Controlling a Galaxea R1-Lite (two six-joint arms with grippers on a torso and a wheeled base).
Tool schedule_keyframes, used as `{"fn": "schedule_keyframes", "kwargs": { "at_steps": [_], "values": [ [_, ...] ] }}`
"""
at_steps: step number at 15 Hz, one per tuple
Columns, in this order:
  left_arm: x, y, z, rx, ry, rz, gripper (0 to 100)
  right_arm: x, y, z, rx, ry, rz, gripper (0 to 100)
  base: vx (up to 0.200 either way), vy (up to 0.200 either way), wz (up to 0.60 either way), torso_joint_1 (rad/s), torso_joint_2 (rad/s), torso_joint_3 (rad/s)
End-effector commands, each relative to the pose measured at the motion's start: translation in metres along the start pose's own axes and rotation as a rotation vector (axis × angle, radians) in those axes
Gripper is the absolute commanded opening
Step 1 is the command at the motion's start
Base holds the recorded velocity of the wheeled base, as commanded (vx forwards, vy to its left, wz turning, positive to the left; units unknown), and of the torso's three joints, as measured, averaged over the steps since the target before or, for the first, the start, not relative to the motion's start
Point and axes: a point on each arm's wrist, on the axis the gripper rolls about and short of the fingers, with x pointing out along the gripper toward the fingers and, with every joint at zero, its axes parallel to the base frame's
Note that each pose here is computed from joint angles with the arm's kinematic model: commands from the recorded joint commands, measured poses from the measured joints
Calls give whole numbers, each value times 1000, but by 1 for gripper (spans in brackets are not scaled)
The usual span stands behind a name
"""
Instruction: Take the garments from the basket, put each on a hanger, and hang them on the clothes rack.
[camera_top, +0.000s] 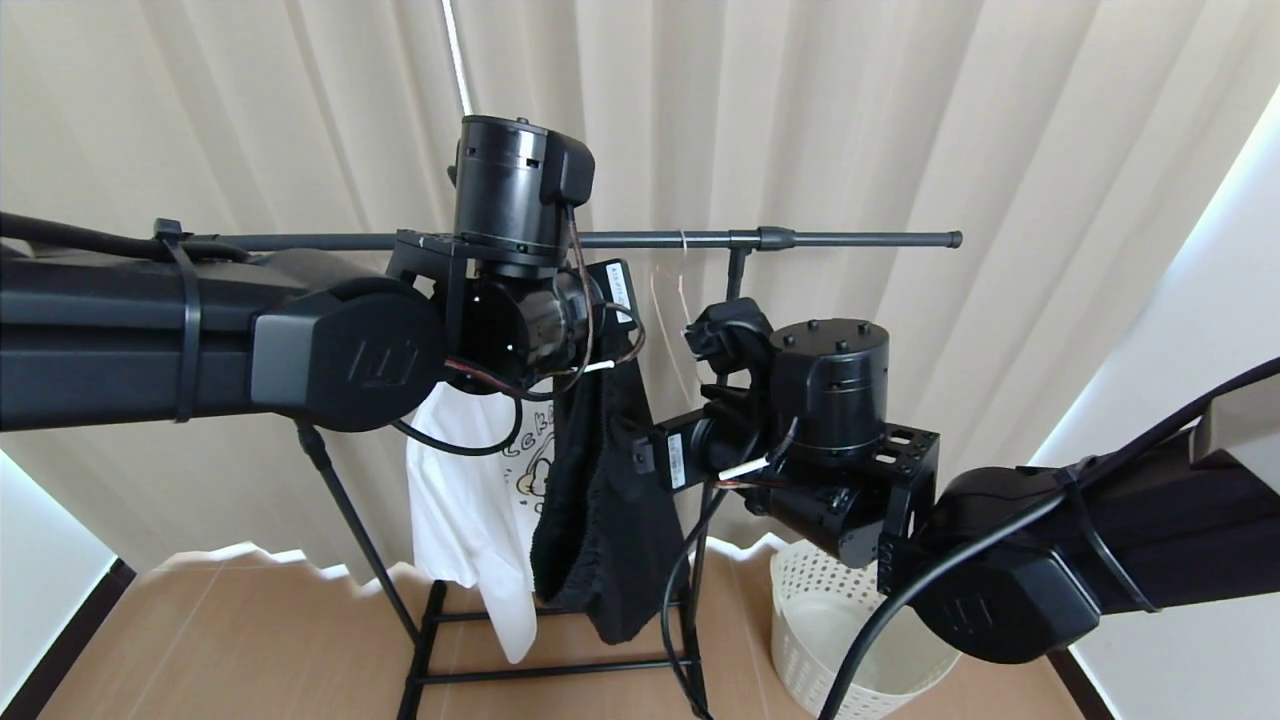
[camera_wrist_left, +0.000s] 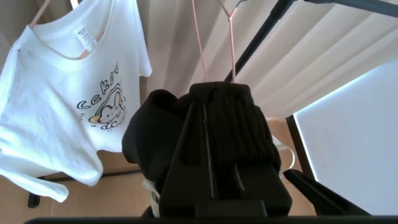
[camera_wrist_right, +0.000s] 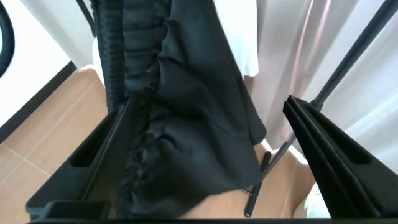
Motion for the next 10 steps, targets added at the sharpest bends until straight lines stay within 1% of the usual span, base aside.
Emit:
{"fn": "schedule_keyframes", "kwargs": {
  "at_steps": [1, 3, 4, 5, 6, 7, 10],
  "values": [
    [-3, -1, 2, -3, -5, -6, 0, 2, 0, -3, -2, 7, -1, 100, 0, 0, 0, 0, 0, 0],
    [-2, 0, 1, -1, -9, 16, 0, -9, -1, 11, 9, -29, 6, 100, 0, 0, 0, 0, 0, 0],
    [-1, 1, -1, 3, -12, 36, 0, -22, -3, 19, 15, -49, 15, 100, 0, 0, 0, 0, 0, 0],
    [-2, 1, 0, 3, -13, 37, 0, -30, -2, 25, 18, -65, 25, 100, 0, 0, 0, 0, 0, 0],
    [-3, 1, 0, 1, -15, 37, 0, -37, 10, 26, 19, -70, 62, 100, 0, 0, 0, 0, 0, 0],
    [-3, 0, 0, 2, -16, 35, 0, -39, 18, 23, 16, -61, 82, 100, 0, 0, 0, 0, 0, 0],
    [-11, 1, 0, 3, -18, 37, 0, -26, 22, 6, 0, -11, 76, 100, 0, 0, 0, 0, 0, 0]
  ]
}}
